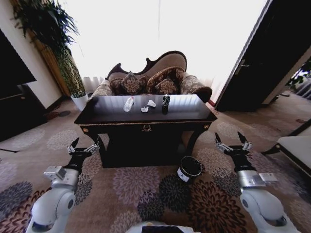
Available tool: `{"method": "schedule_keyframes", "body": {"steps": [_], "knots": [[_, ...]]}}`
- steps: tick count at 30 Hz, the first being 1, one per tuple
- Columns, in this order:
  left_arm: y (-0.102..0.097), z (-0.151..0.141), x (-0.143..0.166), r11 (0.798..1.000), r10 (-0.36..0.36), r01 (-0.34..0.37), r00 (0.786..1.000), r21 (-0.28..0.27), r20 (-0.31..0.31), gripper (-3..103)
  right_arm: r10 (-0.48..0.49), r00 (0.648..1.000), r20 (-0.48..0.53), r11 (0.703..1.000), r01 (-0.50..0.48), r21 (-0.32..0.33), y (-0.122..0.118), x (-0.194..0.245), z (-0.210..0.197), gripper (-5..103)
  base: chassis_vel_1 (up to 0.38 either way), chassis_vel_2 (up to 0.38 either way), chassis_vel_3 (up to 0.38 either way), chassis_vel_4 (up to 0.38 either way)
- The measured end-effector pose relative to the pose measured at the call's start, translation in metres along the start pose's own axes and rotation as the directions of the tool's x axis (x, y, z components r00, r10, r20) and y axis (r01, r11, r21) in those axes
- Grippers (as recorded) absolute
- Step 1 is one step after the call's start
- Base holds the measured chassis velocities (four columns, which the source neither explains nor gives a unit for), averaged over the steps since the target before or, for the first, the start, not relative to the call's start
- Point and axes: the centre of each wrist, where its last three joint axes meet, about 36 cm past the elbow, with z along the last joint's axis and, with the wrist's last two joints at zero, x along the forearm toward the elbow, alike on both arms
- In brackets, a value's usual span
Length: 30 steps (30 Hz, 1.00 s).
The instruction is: Move to the front of the table and place the trash on the table into the trash bin.
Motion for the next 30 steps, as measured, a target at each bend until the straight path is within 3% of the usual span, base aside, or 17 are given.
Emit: {"method": "schedule_keyframes", "body": {"steps": [12, 30], "knots": [[-0.001, 0.0, 0.005, 1.0, 0.001, -0.001, 1.0, -0.001, 0.002, 100, 0.0, 1.0, 0.021, 1.0, 0.0, -0.004, 0.008, 0.002, 0.0, 100, -0.249, 0.26, 0.254, -0.246], [-0.005, 0.001, 0.012, 1.0, -0.001, 0.001, 1.0, -0.001, 0.001, 100, 0.005, 1.0, 0.03, 0.999, -0.004, -0.032, 0.013, 0.007, -0.002, 100, 0.002, -0.004, -0.004, 0.002]]}}
